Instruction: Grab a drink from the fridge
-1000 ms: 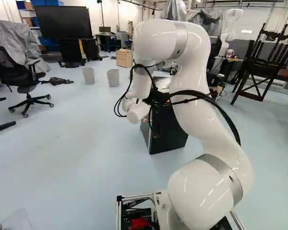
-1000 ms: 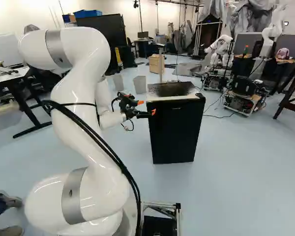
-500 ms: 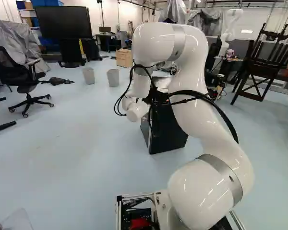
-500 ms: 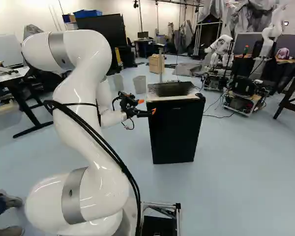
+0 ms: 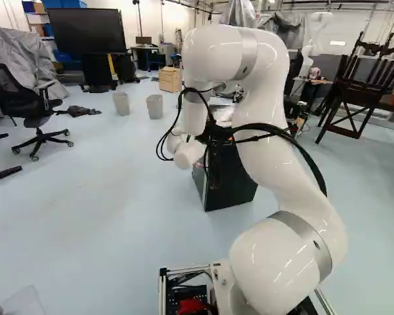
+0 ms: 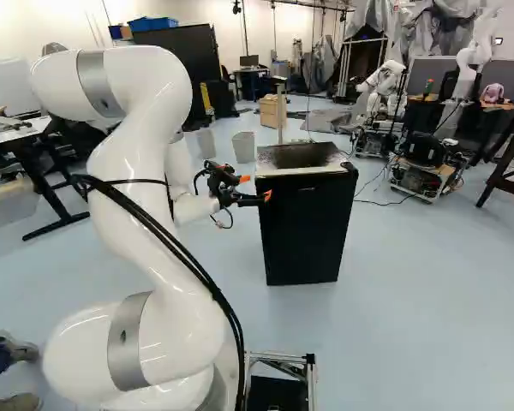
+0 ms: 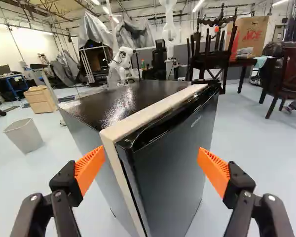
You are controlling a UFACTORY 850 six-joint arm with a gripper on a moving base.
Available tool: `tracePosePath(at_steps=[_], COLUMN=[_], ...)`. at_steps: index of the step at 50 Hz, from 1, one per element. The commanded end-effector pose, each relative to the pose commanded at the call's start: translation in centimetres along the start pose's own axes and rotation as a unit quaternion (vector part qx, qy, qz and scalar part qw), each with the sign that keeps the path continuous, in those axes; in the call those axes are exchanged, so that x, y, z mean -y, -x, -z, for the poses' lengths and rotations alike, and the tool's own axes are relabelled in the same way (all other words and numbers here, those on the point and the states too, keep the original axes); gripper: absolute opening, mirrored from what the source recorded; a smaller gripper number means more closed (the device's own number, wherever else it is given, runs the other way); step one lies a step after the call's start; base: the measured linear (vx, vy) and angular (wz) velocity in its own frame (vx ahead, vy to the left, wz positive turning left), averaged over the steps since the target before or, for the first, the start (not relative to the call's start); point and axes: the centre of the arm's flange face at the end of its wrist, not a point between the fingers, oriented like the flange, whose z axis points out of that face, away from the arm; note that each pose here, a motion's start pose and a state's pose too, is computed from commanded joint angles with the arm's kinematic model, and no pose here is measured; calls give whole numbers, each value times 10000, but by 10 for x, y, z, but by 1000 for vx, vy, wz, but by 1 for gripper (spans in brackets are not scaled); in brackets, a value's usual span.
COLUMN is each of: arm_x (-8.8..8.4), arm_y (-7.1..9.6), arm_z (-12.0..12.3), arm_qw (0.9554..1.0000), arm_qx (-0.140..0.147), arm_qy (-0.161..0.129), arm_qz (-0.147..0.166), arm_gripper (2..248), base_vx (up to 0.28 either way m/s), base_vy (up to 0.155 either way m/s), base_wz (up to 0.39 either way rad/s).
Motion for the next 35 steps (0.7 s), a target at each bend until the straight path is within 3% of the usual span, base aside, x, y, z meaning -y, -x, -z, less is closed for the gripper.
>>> tracePosePath(at_steps=[35], arm_x=[-26], arm_y=[-4], arm_z=[23], arm_qw=[9998], arm_qx=[106], arm_qy=[-26], arm_qz=[175], arm_gripper=[247], base_vx=[0], base_vy=[0], base_wz=[0])
